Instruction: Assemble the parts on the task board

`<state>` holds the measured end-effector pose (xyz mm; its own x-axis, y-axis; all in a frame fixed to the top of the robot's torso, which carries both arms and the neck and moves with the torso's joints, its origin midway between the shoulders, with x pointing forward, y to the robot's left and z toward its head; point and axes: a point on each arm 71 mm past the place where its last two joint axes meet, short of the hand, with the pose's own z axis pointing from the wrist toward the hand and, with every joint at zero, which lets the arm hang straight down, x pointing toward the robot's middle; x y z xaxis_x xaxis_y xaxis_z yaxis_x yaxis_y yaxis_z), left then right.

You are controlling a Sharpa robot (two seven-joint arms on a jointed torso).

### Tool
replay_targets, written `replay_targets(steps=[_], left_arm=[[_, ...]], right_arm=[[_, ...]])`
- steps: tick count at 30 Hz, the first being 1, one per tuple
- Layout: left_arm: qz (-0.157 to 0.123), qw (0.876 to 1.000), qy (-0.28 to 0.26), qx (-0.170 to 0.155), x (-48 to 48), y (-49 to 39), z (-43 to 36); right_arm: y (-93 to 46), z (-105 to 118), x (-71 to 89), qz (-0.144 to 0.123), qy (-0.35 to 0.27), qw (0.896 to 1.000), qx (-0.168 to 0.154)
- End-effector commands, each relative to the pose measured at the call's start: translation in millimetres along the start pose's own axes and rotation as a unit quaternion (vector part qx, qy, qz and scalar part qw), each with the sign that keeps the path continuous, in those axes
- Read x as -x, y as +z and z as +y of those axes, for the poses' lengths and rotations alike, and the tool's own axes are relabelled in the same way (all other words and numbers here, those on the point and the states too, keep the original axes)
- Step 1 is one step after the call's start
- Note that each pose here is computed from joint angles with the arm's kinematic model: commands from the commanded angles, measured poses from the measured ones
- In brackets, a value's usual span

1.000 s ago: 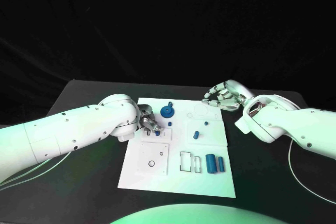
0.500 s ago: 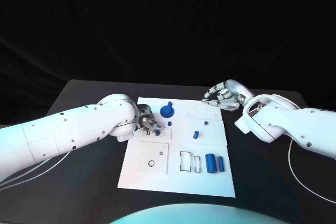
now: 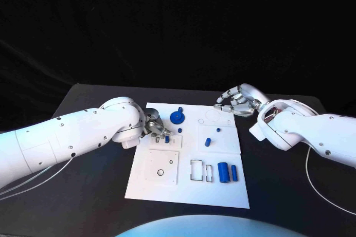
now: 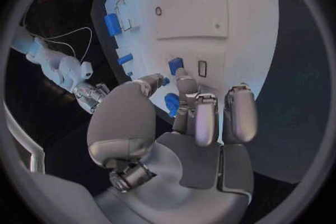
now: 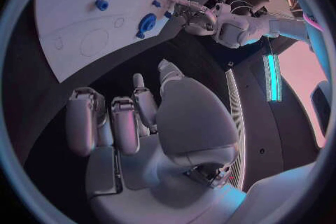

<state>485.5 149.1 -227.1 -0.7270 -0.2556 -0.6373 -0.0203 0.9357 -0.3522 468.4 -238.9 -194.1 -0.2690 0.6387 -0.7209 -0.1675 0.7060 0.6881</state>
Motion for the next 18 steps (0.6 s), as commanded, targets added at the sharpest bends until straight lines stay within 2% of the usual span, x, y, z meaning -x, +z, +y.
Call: replay_targets(steps=[1, 6, 9, 13, 18], left_arm=[[-0.002, 1.0, -0.01, -0.014, 5.3, -5.6, -4.2], [-0.018, 0.999, -0.018, -0.022, 24.8, -15.4, -5.6], [-0.021, 0.999, -0.023, -0.023, 43.5, -20.1, -1.3], [-0.026, 0.999, -0.031, -0.017, 61.0, -18.9, 5.3], [-0.025, 0.999, -0.029, -0.006, 73.7, -13.2, 11.6]], right_arm=[[-0.1, 0, 0.3, -0.001, -0.001, 1.0, 0.002], [0.1, -1, 0.6, -0.001, -0.001, 1.0, 0.0], [0.3, -1, 0.5, -0.001, 0.0, 1.0, -0.001], [0.7, -1, -0.1, 0.0, 0.001, 1.0, -0.001], [1.1, -1, -0.7, 0.002, 0.002, 1.0, -0.002]])
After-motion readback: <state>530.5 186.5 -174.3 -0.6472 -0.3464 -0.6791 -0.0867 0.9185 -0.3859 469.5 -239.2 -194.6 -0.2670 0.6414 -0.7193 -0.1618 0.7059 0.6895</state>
